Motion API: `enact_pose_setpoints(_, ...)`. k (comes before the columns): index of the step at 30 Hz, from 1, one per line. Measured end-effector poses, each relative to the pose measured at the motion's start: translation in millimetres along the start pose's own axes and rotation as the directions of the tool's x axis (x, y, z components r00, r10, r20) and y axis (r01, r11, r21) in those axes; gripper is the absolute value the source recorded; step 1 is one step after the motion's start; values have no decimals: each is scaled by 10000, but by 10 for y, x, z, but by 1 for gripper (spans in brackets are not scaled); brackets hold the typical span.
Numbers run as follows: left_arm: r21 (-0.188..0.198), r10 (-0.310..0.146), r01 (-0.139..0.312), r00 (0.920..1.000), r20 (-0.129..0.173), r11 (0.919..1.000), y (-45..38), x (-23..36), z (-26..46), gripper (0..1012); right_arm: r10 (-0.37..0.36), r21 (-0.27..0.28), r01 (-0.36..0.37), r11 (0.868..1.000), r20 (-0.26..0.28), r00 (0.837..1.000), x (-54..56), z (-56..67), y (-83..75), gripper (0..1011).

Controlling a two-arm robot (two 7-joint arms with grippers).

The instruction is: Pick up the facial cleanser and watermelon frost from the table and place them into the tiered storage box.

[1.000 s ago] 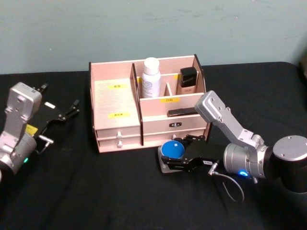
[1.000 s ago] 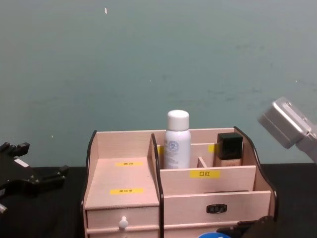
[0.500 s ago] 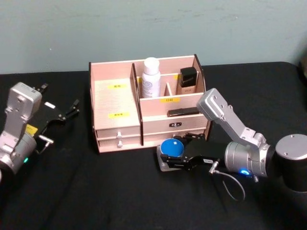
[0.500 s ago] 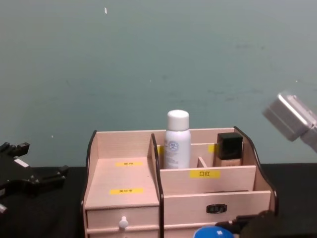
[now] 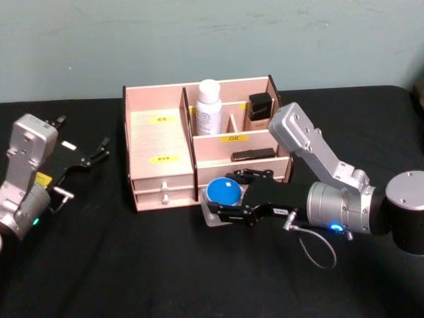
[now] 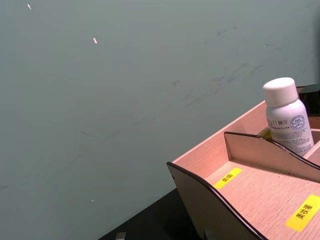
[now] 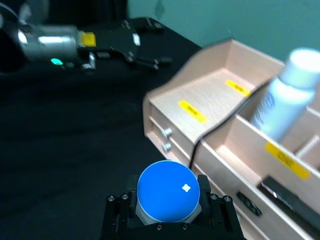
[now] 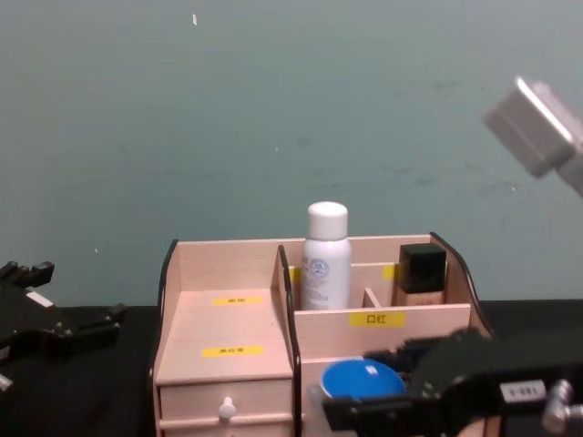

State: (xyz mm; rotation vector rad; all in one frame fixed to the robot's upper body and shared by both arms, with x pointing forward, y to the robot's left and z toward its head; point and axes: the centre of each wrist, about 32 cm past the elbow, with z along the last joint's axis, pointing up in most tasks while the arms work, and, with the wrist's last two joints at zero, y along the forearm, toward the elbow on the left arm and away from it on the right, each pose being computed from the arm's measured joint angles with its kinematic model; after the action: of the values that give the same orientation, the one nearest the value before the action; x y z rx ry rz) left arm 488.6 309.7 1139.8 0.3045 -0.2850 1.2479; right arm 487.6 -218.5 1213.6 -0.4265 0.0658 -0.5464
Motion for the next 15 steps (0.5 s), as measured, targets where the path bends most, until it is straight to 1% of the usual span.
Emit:
enact_pose_setpoints(1, 0, 0, 0, 10000, 0, 10000, 0, 0, 0, 1010, 112, 106, -112, 9999, 72, 9999, -15, 45, -1, 716)
enact_pose_setpoints(4, 0, 1, -1, 10000, 0, 10000, 0, 0, 0, 1010, 247, 229, -251, 9994, 170, 9995, -30, 104, 5, 716)
enact_pose_setpoints(8, 0, 1, -1, 10000, 0, 10000, 0, 0, 0, 1010, 476, 405, -493, 9980, 407, 9980, -44, 211, 44, 716)
enact_pose_setpoints(15, 0, 0, 0, 10000, 0, 10000, 0, 0, 0, 1010, 571, 488, -609, 9970, 763, 9954, -4, 333, 161, 716)
